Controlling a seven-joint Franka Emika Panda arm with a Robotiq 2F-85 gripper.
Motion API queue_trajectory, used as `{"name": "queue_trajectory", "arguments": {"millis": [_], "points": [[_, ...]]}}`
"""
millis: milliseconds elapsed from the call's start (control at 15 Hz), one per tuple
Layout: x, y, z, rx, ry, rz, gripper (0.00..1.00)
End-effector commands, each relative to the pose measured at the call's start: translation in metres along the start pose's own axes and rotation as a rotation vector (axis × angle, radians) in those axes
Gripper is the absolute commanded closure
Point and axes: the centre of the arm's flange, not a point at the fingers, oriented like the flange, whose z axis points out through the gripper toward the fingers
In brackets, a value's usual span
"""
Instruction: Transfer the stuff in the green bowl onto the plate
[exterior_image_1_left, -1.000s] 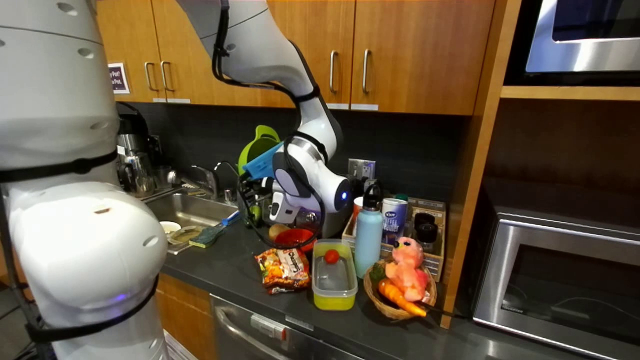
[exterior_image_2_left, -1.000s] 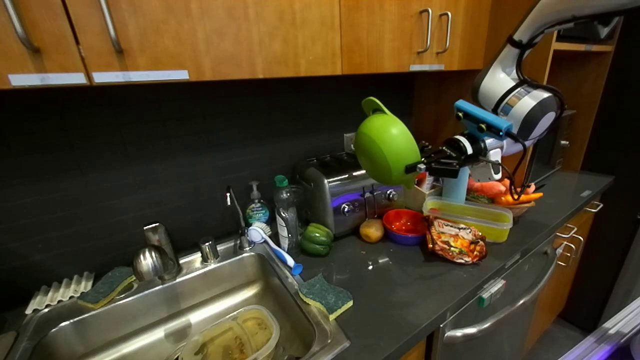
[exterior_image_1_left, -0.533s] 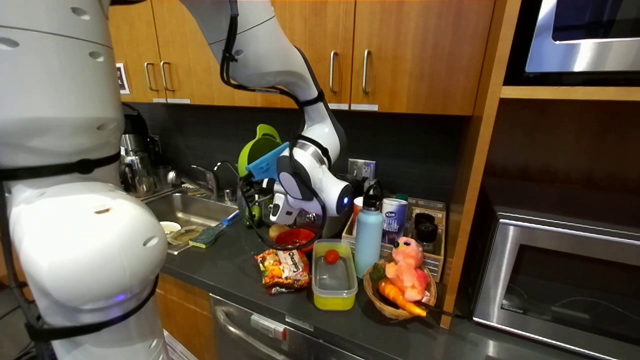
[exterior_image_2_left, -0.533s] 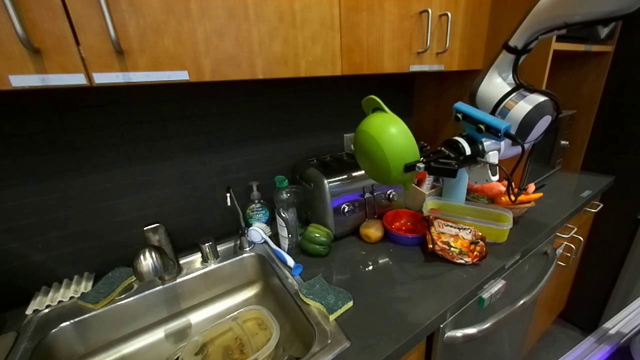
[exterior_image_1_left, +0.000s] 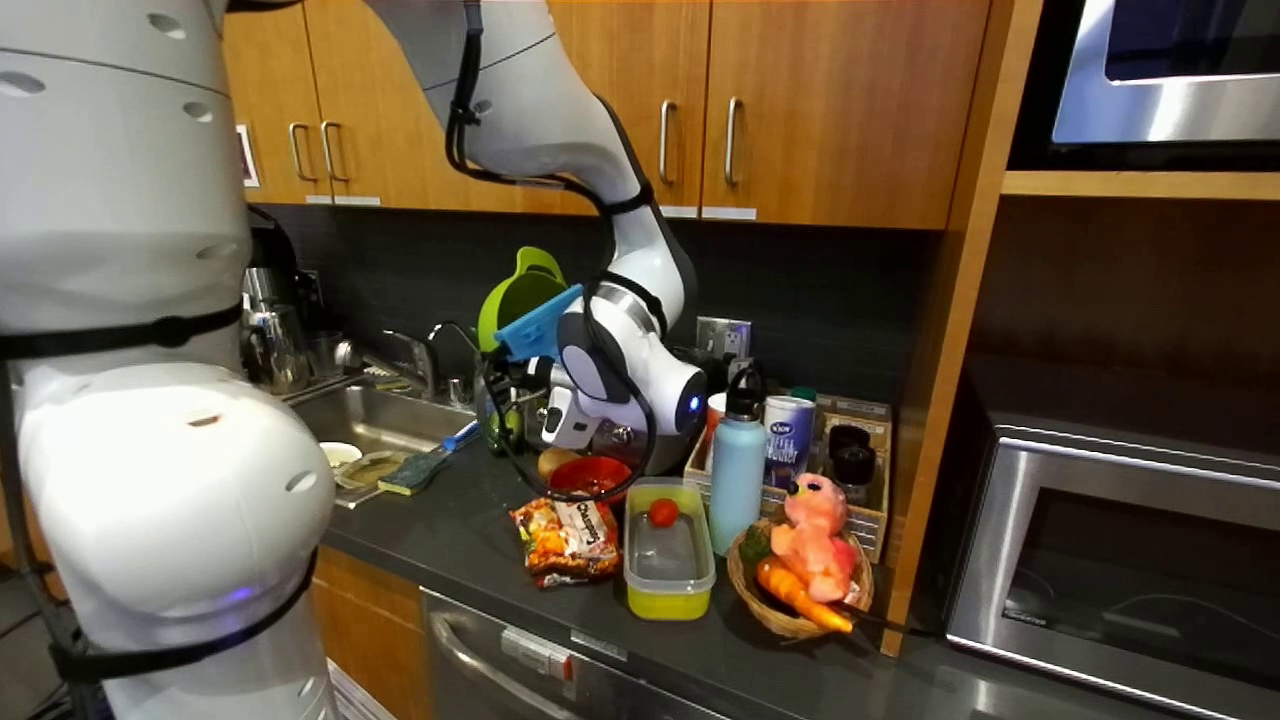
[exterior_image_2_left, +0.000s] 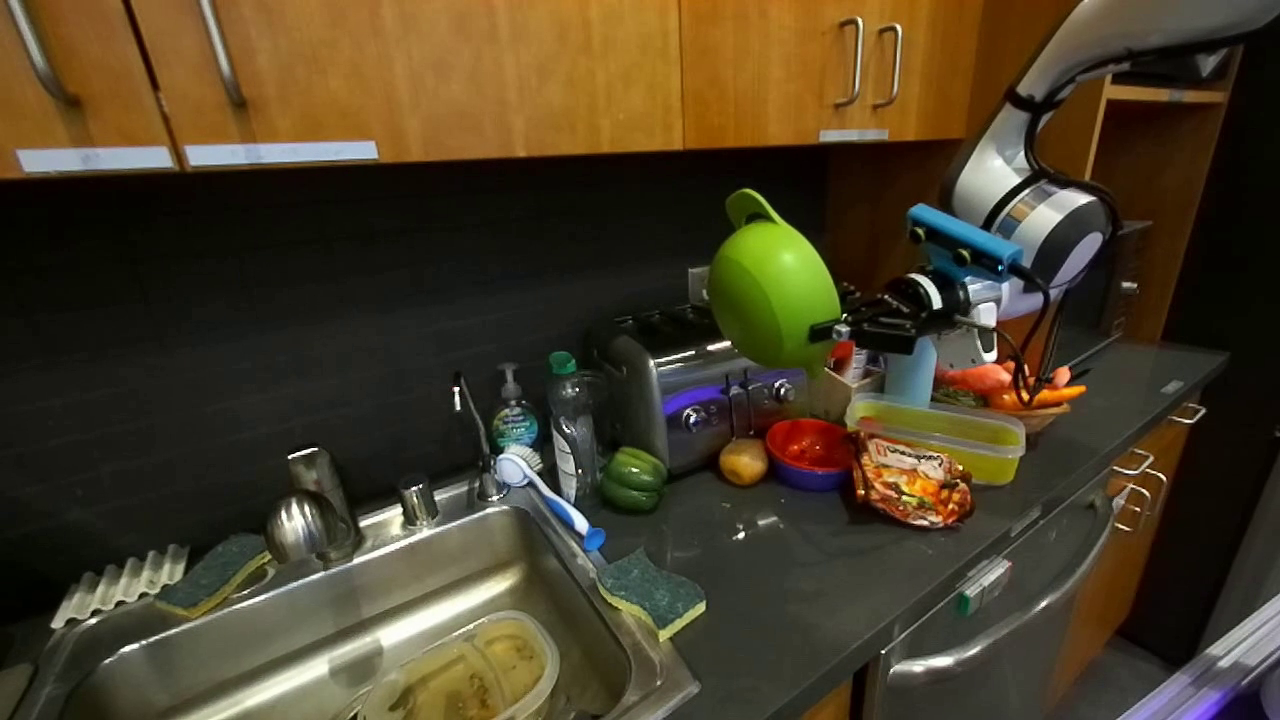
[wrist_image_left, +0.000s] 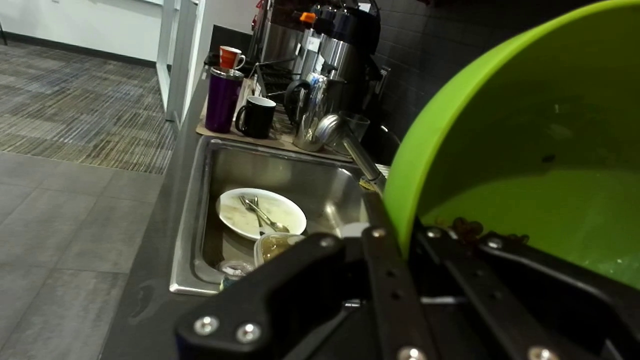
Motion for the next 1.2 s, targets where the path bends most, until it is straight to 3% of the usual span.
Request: {"name": "queue_trajectory", "arguments": {"millis": [0,533,1133], "points": [[-0.0036,-0.006,-0.0062,-0.001,-0.043,-0.02,0.98],[-0.0034,-0.0063,-0.0067,0.004,-0.025,-0.011,0.98],[-0.0015,-0.0063,-0.0153,0.045,0.136,0.002,0.98]]}}
